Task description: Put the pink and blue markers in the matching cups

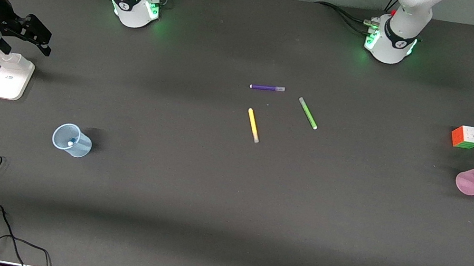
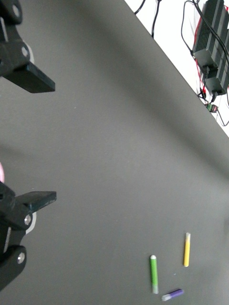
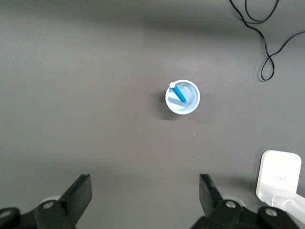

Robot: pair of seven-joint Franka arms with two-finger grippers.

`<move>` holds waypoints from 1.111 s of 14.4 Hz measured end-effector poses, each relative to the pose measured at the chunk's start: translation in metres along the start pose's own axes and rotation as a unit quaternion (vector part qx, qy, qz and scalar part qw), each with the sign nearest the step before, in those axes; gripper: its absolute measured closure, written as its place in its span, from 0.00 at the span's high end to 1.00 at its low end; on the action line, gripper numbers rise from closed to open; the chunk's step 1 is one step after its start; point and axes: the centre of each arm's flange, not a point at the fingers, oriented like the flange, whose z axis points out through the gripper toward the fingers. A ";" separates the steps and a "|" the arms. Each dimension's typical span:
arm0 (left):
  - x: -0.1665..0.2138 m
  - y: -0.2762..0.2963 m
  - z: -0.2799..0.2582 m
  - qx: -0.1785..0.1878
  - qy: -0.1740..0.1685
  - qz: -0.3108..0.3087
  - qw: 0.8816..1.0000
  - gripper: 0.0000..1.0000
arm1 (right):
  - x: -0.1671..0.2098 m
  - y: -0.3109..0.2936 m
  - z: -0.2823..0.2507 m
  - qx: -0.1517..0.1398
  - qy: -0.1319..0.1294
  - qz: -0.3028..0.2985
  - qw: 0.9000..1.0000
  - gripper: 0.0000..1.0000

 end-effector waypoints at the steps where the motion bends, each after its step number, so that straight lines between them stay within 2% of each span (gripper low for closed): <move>1: 0.022 -0.002 -0.004 -0.002 -0.012 -0.015 1.000 0.96 | 0.000 0.000 0.000 0.000 0.000 0.000 1.000 1.00; 3: 0.073 0.000 -0.011 -0.007 -0.048 -0.054 0.997 0.99 | 0.000 0.001 0.000 0.000 0.000 0.001 1.000 1.00; 5: 0.129 0.005 -0.018 0.002 -0.102 -0.101 0.990 0.99 | 0.000 0.001 0.000 0.000 0.001 0.001 1.000 1.00; 7: 0.189 0.015 -0.014 0.019 -0.162 -0.157 0.974 0.99 | 0.000 0.001 0.000 0.000 0.001 0.001 1.000 1.00; 8: 0.218 0.021 -0.007 0.030 -0.195 -0.187 0.962 0.99 | 0.000 0.001 0.000 0.000 0.001 0.001 1.000 1.00; 10: 0.274 0.031 0.015 0.062 -0.259 -0.243 0.933 0.99 | 0.000 0.002 0.000 0.000 0.001 0.001 1.000 1.00; 12: 0.322 0.043 0.045 0.101 -0.309 -0.298 0.897 0.99 | 0.000 0.001 0.000 0.000 0.001 0.001 1.000 1.00; 14: 0.356 0.061 0.080 0.117 -0.339 -0.377 0.854 0.99 | 0.000 0.001 0.000 0.000 0.001 0.001 1.000 1.00; 16: 0.373 0.079 0.102 0.120 -0.357 -0.446 0.812 0.99 | 0.000 0.001 0.001 0.000 0.001 0.001 1.000 1.00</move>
